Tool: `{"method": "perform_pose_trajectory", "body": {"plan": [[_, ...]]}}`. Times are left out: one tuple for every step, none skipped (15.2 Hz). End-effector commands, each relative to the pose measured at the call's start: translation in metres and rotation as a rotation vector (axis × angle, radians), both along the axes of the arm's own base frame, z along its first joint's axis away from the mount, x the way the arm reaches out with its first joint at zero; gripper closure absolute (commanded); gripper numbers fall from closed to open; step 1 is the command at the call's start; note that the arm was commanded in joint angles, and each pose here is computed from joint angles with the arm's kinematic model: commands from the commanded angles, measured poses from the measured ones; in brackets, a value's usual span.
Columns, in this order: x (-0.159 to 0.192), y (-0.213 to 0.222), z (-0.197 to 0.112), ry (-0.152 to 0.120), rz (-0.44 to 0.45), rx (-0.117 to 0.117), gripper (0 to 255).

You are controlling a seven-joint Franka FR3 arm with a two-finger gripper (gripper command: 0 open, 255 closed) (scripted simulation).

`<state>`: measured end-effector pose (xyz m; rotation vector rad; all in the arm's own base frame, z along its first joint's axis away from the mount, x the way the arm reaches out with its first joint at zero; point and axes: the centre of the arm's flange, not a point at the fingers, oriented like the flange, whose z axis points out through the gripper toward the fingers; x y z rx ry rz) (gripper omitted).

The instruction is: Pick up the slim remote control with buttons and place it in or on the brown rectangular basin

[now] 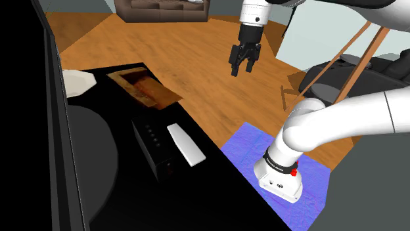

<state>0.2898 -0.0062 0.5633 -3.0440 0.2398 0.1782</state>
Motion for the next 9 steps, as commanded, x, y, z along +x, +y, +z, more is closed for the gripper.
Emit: {"method": "perform_pose_trajectory", "body": {"plan": [[0.000, 0.000, 0.000, 0.000, 0.000, 0.000, 0], [0.001, 0.011, -0.008, -0.004, -0.005, -0.004, 0], [0.001, 0.022, -0.015, -0.008, -0.011, -0.009, 0], [0.002, 0.033, -0.023, -0.012, -0.016, -0.013, 0], [0.003, 0.044, -0.031, -0.016, -0.022, -0.017, 0], [0.004, 0.055, -0.039, -0.020, -0.027, -0.022, 0], [0.006, 0.066, -0.047, -0.024, -0.033, -0.026, 0], [0.007, 0.077, -0.055, -0.027, -0.038, -0.031, 0], [0.008, 0.088, -0.063, -0.031, -0.044, -0.035, 0]]}}
